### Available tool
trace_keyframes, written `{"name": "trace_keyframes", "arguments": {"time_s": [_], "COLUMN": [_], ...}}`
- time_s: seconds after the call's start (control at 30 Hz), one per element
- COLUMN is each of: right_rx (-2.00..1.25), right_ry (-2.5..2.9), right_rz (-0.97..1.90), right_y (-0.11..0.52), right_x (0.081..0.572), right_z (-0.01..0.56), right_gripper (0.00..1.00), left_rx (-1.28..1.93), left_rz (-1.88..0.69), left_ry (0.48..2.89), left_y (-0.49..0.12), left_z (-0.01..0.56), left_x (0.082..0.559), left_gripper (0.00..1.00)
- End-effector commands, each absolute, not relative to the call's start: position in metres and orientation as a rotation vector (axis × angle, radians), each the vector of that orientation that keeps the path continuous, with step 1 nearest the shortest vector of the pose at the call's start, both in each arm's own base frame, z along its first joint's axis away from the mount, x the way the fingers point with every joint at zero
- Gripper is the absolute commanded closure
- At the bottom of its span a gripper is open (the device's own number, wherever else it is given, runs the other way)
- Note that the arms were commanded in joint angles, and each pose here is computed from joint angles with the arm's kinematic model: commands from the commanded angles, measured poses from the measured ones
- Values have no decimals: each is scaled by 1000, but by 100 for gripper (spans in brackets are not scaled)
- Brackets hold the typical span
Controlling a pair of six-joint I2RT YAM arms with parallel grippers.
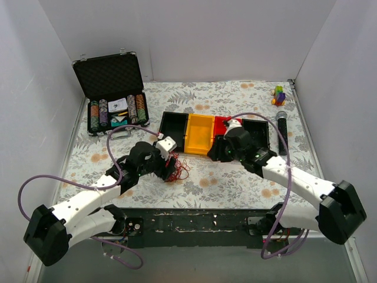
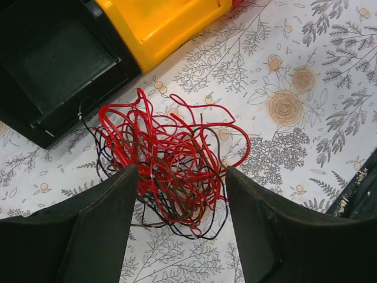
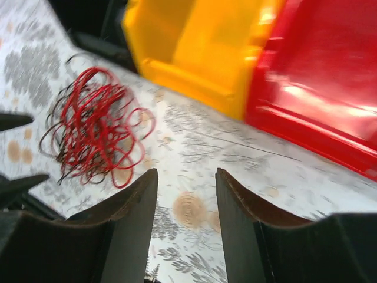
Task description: Untangle the cables
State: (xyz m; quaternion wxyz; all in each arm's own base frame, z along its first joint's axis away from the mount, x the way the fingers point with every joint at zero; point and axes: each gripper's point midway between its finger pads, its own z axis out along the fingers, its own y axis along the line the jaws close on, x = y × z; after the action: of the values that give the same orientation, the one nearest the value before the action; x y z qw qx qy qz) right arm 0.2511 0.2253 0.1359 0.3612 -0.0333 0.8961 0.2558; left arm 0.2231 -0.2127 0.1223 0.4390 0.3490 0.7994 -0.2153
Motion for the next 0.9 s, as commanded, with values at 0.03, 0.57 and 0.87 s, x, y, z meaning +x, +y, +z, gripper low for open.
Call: {"name": "trace_keyframes", "arguments": {"time_s": [0.03,0.57,0.87], "right_rx": [-423,-621,-614], "right_ry": [2173,2240,2325], "right_rz": [886,1028,942], "right_y": [315,396,374], "right_x": [240,234,198], "right_z": [149,106,80], "right_gripper": [48,72,99], "left_rx": [759,890,1029], "left_rz": [-537,-402,-537], "left_ry": [1968,2103,2072], "left_y": [-203,-178,-195], "left_z": [133,87,78], "left_x": [236,239,229], "left_gripper": [45,7,66]}}
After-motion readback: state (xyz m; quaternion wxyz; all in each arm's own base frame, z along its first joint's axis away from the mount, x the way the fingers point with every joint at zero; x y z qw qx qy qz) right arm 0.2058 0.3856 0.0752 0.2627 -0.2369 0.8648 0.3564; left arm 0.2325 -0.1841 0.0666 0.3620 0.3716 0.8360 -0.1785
